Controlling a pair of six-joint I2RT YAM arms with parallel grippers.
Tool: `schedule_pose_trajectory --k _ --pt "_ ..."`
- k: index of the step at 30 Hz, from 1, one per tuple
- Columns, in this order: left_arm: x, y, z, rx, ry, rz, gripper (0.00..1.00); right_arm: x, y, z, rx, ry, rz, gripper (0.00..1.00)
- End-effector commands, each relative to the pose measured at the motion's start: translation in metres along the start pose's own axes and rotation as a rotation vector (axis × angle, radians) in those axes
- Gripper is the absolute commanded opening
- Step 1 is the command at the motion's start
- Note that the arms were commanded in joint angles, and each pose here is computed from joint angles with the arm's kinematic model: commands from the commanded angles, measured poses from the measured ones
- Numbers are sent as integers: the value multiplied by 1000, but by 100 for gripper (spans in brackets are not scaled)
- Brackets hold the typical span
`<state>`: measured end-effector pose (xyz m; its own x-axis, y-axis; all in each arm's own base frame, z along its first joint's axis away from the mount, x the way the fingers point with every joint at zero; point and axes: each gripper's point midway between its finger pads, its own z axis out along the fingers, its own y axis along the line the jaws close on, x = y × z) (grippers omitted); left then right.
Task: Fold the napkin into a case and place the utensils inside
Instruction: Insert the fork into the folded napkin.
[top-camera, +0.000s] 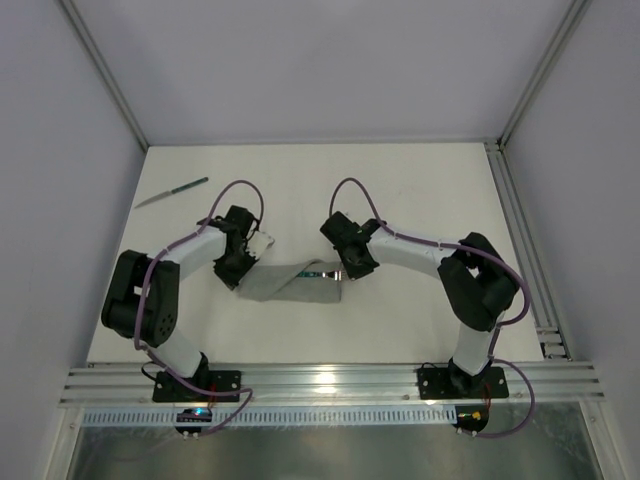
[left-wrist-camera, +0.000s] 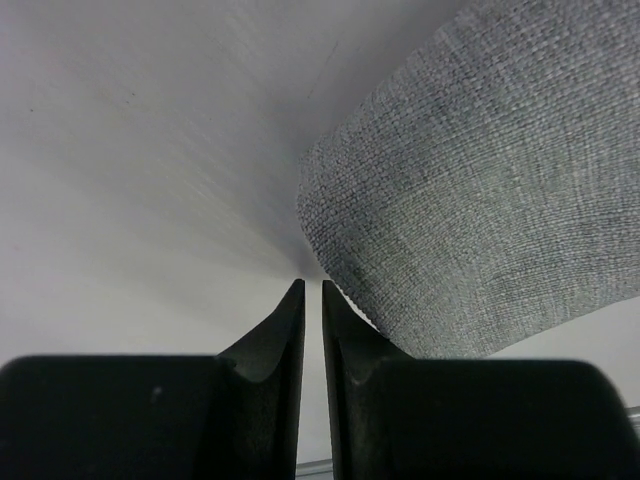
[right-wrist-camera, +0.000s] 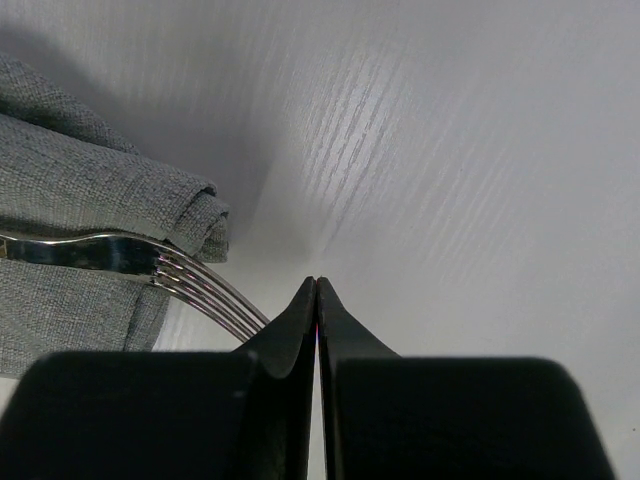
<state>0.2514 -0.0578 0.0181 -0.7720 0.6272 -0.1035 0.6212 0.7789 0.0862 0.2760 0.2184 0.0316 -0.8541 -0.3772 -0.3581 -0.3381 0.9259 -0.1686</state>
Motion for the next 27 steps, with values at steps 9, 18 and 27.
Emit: schedule_pose_trajectory --k 9,18,27 --pt "-1 -12 3 66 -31 -5 12 -3 31 -7 -86 -2 39 3" --pt "0 -16 3 81 -34 -5 11 -27 60 -12 -170 -24 60 3" --pt "-1 -14 -1 66 -48 -2 13 -27 75 -7 -224 4 62 3"
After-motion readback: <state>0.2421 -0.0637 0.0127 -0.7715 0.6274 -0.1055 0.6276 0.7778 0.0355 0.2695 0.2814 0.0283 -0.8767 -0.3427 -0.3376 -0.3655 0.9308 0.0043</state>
